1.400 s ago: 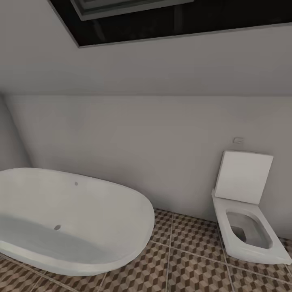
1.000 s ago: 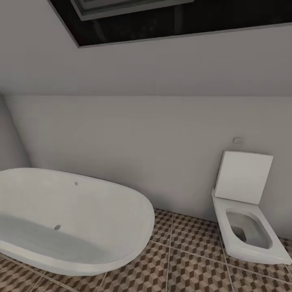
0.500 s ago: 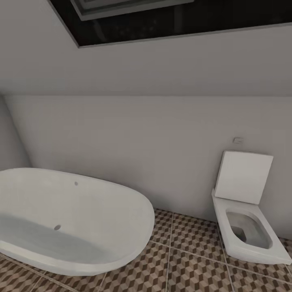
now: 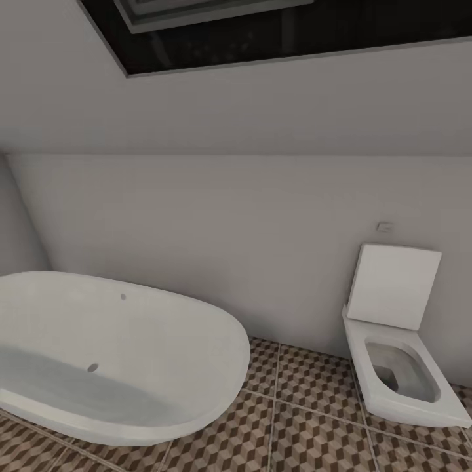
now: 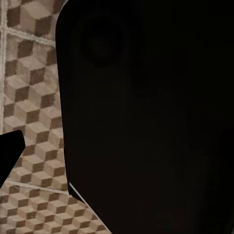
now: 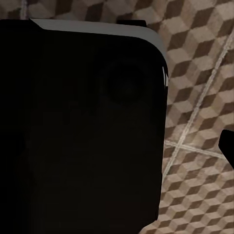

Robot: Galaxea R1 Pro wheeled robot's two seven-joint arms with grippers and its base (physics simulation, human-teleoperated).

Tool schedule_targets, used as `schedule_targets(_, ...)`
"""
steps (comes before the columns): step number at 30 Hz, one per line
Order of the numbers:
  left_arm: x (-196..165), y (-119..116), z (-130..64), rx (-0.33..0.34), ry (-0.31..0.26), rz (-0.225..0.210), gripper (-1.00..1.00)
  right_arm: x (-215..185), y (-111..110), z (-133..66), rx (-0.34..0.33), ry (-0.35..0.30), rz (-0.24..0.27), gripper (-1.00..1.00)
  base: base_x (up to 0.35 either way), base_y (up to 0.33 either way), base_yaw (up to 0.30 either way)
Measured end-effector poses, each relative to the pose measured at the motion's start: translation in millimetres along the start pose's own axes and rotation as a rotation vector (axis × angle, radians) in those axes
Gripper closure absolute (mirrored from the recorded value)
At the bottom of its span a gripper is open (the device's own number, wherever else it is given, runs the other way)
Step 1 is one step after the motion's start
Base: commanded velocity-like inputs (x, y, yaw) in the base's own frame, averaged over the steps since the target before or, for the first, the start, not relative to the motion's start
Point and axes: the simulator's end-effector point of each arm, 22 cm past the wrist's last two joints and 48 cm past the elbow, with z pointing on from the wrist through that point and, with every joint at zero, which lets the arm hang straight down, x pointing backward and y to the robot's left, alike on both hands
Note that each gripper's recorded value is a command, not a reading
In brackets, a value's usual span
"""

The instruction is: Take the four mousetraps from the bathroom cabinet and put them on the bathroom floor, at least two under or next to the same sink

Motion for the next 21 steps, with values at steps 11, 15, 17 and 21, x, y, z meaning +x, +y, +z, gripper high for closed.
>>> schedule_targets(11,0,0,0.0,0.0,0.0,0.0,-1.0,-7,-1,-0.1,0.001,-0.033,-0.002,-1.0,0.0,0.0,0.0)
schedule_targets(15,0,0,0.0,0.0,-0.001,0.0,-1.0,-14,-1,-0.3,0.001,-0.056,-0.003,-1.0,0.0,0.0,-0.075)
schedule_targets(17,0,0,0.0,0.0,-0.001,0.0,-1.0,-22,0,-0.8,0.0,-0.087,-0.001,-1.0,0.0,0.0,-0.264)
schedule_targets(21,0,0,0.0,0.001,0.0,0.0,-1.0,-34,0,-2.2,-0.002,-0.143,0.001,-1.0,0.0,0.0,-0.279)
